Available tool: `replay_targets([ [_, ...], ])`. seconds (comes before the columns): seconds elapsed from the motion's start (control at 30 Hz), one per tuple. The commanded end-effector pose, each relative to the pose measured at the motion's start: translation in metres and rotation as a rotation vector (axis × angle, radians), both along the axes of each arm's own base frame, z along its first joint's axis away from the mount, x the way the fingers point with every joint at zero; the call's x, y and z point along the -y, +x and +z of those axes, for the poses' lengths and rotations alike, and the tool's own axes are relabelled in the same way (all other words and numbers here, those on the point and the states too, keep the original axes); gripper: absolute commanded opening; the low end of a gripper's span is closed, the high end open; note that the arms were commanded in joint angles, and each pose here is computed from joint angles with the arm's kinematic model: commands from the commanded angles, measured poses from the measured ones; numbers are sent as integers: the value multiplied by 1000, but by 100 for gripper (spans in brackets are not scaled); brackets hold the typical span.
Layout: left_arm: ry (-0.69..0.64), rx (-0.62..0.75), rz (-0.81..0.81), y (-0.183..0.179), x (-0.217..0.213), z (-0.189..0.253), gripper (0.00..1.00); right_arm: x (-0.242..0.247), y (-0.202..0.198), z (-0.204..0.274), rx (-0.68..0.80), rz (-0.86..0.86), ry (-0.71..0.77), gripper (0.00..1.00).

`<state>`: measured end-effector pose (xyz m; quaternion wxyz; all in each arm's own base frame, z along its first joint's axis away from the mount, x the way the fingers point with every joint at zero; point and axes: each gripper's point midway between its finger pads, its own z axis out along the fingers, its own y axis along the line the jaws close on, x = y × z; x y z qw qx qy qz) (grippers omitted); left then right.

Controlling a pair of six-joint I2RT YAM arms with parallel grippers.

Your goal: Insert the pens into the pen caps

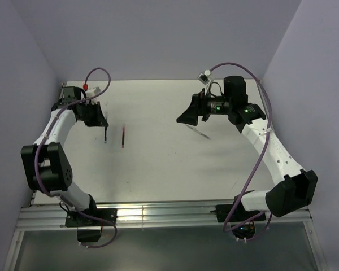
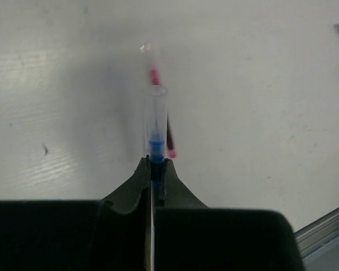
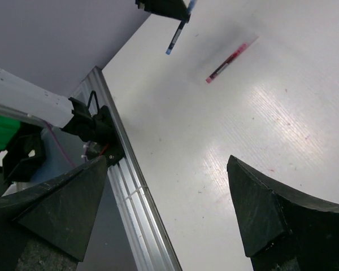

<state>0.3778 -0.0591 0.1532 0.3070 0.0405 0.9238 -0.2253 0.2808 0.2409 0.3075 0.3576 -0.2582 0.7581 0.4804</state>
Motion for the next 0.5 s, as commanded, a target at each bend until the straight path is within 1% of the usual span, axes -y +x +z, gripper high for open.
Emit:
replay_targets([
  [0.0,111,-52,-48,1,-22,-21,3,14,-4,9,68,-33,-13,95],
  [0.07,116,-92,-22,10,-26,-38,2,14,-4,9,61,-31,-10,95],
  [0.17,102,-114,19,26,-27,-47,2,13,-4,7,50,-25,-9,96],
  [0.2,92,-147,32,29,-27,-59,2,13,-4,5,45,-25,-10,96],
  [0.27,86,-175,30,36,-25,-71,3,13,-3,3,42,-28,-12,98],
  [0.4,50,-229,73,42,-21,-87,4,14,-2,0,39,-34,-18,100],
  [0.47,53,-241,64,42,-15,-94,5,14,-1,-1,33,-33,-18,100],
])
